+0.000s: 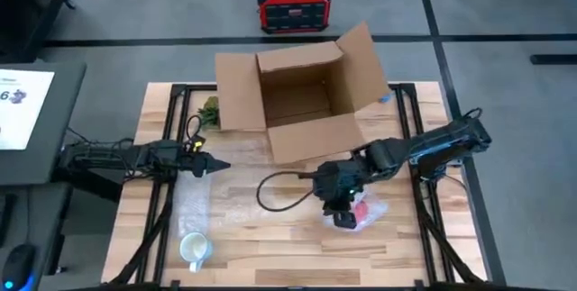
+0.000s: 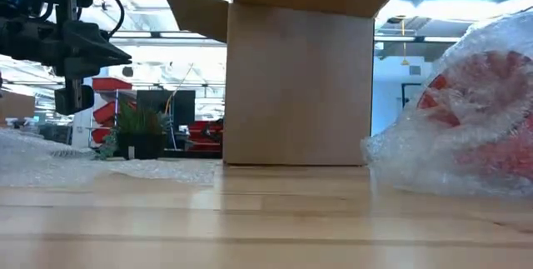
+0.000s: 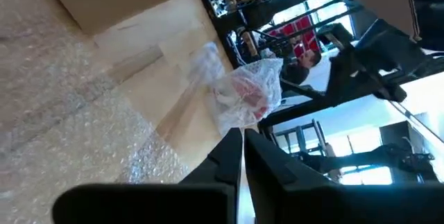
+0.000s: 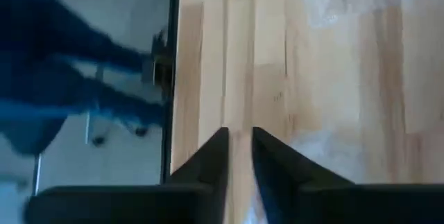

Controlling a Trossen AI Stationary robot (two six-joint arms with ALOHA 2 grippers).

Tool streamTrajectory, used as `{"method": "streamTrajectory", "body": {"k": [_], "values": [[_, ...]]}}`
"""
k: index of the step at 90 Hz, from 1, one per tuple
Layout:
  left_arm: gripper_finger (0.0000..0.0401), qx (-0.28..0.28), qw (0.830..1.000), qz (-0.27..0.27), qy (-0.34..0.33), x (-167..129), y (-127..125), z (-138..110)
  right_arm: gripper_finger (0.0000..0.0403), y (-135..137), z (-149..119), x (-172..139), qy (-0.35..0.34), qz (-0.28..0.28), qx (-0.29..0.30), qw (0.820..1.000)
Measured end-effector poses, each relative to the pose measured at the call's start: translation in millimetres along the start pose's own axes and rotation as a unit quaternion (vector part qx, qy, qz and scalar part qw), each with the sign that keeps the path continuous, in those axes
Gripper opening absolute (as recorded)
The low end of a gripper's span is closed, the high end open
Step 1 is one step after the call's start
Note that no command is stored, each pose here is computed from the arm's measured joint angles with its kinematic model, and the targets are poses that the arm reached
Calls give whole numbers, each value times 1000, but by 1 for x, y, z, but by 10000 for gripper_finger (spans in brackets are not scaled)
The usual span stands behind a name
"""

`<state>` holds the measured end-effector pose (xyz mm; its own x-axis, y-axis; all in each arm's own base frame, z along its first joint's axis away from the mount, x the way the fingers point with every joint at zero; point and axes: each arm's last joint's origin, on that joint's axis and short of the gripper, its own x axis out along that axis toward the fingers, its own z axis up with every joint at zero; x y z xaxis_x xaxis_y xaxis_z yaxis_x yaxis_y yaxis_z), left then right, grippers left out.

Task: Wrap mug
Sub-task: Wrap the red mug with bubble wrap

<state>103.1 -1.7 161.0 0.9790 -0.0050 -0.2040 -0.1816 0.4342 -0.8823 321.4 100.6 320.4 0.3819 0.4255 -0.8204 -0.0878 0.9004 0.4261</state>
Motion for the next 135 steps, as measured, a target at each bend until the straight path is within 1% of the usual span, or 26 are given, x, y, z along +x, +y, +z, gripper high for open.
{"method": "streamTrajectory", "body": {"k": [9,17,23,27,33,44,52,65,79,86,93,103,112,116,120,127,135], "values": [[0,0,1000,0,0,0,0,0,160,-11,1,17,46,7,-3,999],[0,0,1000,0,0,0,0,0,210,-22,0,32,88,-10,19,996],[0,-1,1000,0,0,0,0,0,236,-30,0,45,116,-26,38,992],[0,-1,1000,0,0,0,0,0,244,-37,-2,54,137,-52,59,988],[0,-1,1000,0,0,0,0,0,248,-45,-4,64,166,-85,73,980],[0,-6,1000,0,0,0,0,0,244,-51,-4,76,187,-121,74,972],[0,-6,1000,0,0,0,0,0,239,-55,-5,86,204,-132,76,967],[0,-9,1000,0,0,0,0,0,234,-62,-14,98,267,-152,93,947],[0,-8,1000,0,0,0,0,0,231,-64,-21,112,307,-156,75,936],[0,-7,1000,0,0,0,0,0,219,-66,-22,118,317,-159,77,932],[0,-6,1000,0,0,0,0,0,189,-66,-25,122,331,-163,77,926],[0,-6,1000,0,0,0,0,0,117,-66,-27,123,330,-165,78,926],[0,-4,1000,0,0,0,0,0,39,-68,-32,122,347,-172,81,918],[0,-1,1000,0,1,0,0,0,20,-67,-32,121,354,-170,84,916],[0,0,1000,0,1,0,0,0,16,-65,-29,119,346,-160,84,921],[0,0,1000,0,0,0,0,0,16,-58,-19,112,316,-145,77,934],[0,-1,1000,0,0,0,0,0,10,-46,-1,96,253,-128,67,957]]}}
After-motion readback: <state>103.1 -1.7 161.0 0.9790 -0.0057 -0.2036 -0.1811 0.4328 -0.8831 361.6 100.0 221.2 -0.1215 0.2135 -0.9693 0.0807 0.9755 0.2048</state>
